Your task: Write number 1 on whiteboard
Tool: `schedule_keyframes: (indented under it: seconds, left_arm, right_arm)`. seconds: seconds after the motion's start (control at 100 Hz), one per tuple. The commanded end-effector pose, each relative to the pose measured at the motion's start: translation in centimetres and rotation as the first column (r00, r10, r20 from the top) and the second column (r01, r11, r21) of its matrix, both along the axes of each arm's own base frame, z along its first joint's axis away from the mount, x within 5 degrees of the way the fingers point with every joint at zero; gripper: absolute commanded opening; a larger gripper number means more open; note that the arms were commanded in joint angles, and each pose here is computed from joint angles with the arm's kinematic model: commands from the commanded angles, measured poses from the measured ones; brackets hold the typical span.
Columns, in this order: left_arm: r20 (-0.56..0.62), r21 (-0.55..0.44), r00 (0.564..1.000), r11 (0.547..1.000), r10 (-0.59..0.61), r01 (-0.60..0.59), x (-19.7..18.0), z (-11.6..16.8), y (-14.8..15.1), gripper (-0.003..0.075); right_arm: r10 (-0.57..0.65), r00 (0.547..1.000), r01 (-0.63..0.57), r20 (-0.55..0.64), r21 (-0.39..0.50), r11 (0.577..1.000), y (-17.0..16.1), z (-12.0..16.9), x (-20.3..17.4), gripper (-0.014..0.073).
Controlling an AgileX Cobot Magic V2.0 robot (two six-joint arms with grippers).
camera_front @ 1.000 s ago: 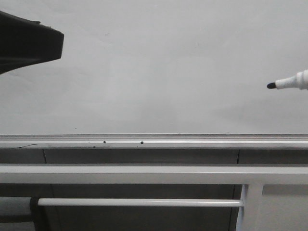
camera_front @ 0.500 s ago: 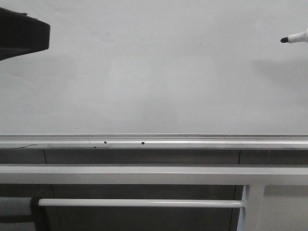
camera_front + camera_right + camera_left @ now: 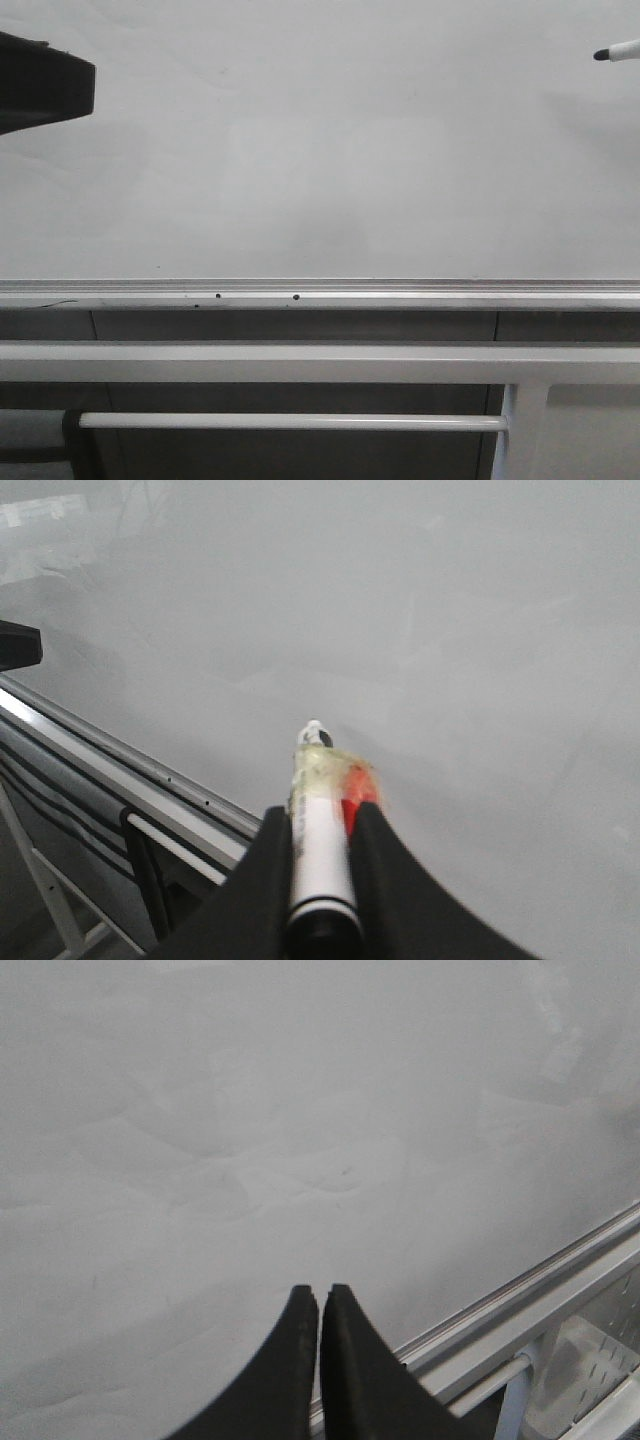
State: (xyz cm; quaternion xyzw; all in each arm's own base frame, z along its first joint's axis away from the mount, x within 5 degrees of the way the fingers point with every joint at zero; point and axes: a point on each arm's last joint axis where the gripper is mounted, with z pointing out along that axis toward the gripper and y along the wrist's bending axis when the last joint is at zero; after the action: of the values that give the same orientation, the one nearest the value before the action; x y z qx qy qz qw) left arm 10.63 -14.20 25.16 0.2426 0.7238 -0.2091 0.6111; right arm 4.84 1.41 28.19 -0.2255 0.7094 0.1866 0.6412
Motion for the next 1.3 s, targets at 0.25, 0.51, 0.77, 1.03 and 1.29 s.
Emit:
schedule_keyframes:
  seconds: [0.25,0.51,0.77,1.03,1.29]
  left_arm:
    - [0.056,-0.053,0.998,0.998,0.033,-0.030,0.3,1.4,0.1,-0.0020]
    - [0.056,-0.053,0.998,0.998,0.033,-0.030,0.3,1.4,0.1,-0.0020]
    - [0.056,-0.053,0.998,0.998,0.033,-0.030,0.3,1.4,0.1,-0.0020]
    - [0.055,-0.053,0.998,0.998,0.034,-0.031,0.3,1.4,0.1,-0.0020]
    - [0.053,-0.051,0.998,0.998,0.030,-0.028,0.3,1.4,0.0,-0.0020]
  right_arm:
    - [0.000,0.998,-0.002,0.070,0.016,1.000,0.0,1.3,0.0,-0.0062]
    - [-0.032,0.995,0.030,0.098,0.016,0.999,-0.3,1.5,0.1,-0.0062]
    - [-0.019,0.995,0.016,0.102,0.027,1.000,0.0,1.6,0.2,-0.0062]
    - [-0.004,0.995,0.008,0.096,-0.041,0.999,1.4,2.0,1.1,-0.0062]
    - [-0.074,0.990,0.080,0.121,-0.047,0.996,0.6,3.2,1.4,-0.0062]
